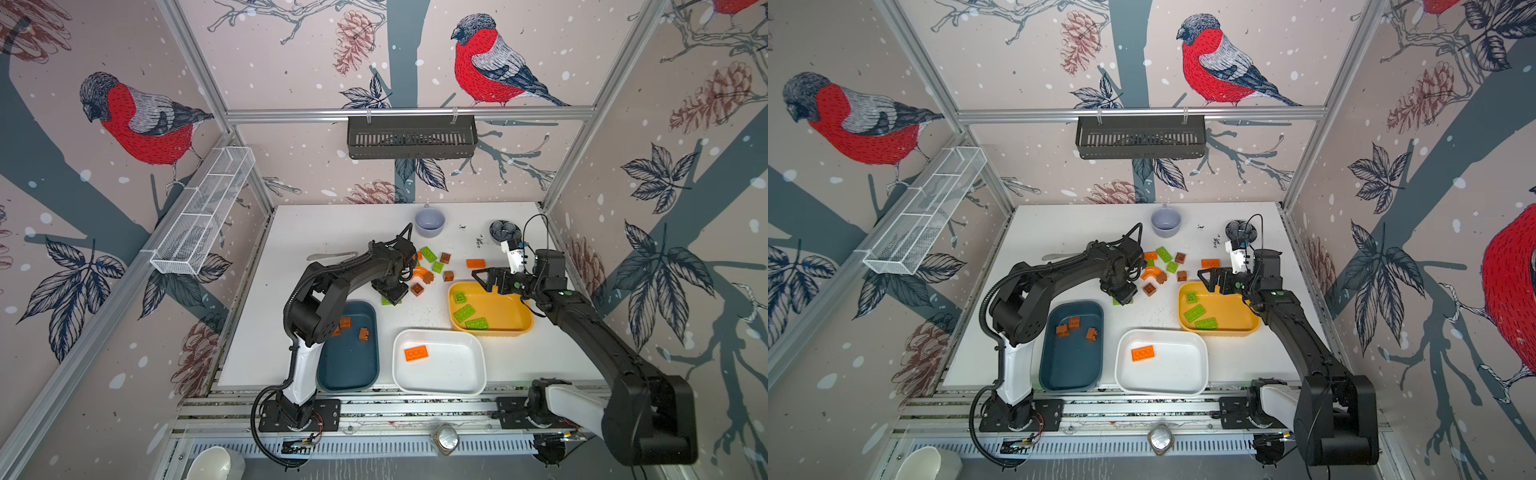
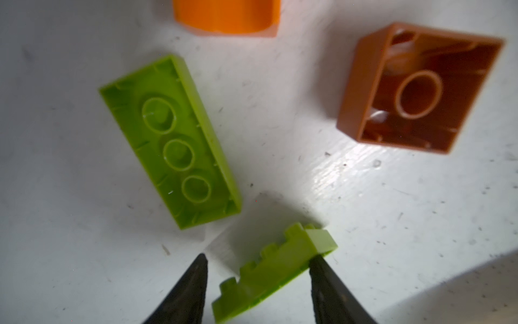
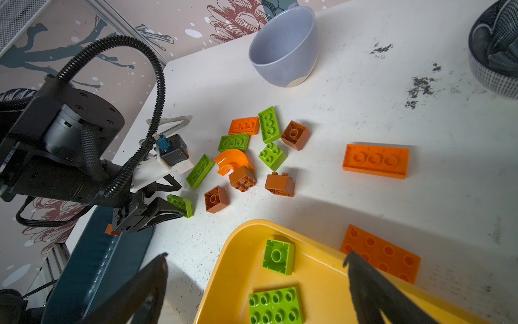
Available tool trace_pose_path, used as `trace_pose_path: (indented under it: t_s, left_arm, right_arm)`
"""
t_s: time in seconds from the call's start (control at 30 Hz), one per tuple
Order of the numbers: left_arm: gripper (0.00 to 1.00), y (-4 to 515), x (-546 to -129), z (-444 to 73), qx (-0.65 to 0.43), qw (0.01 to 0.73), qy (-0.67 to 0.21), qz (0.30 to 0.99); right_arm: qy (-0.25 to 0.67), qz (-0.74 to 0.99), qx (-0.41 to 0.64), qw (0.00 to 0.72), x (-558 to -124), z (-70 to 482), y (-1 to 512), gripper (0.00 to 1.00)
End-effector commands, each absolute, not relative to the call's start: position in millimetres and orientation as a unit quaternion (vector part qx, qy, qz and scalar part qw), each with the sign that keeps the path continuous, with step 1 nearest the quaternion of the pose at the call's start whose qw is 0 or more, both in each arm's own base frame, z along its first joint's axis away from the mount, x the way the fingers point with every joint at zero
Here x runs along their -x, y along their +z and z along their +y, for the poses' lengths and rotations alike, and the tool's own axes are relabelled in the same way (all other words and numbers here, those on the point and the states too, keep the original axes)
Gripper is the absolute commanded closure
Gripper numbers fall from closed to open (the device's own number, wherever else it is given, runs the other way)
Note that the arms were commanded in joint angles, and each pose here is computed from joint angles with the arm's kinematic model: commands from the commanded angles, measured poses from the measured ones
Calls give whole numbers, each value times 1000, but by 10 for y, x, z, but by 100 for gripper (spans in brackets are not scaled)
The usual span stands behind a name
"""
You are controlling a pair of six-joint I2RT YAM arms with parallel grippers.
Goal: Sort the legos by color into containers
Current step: 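Close the left gripper on the lime-green brick and lift it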
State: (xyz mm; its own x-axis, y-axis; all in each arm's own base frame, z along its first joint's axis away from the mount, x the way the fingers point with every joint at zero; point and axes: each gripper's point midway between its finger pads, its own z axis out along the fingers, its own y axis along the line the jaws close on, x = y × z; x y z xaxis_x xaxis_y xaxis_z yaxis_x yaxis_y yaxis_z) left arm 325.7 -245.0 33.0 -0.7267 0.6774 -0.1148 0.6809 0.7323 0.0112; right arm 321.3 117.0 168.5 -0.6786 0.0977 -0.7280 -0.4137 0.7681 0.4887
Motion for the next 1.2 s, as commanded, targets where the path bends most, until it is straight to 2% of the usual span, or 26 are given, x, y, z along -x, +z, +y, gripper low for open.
trace_pose_path:
  t_s: [0.0, 0.33, 0.57, 0.87, 1.17]
  left_arm:
    - [36, 400, -3171, -2474, -375, 47, -22, 925]
    - [30, 339, -3132, -2515, -404, 51, -15, 913]
    - [30, 303, -3188, -2588, -462, 74, -3, 884]
    - [37, 169, -3192, -2616, -520, 71, 7, 851]
    - [52, 157, -3031, -2526, -504, 30, -7, 863]
  right_arm:
    - [328, 846, 102, 407, -3250, 1176, 1753, 1]
    - [328, 846, 102, 408, -3250, 1177, 1748, 1]
    - [330, 845, 101, 409, -3255, 1183, 1757, 1]
    - [331, 845, 100, 409, -3257, 1179, 1748, 1]
    - [330, 846, 99, 407, -3261, 1169, 1731, 1]
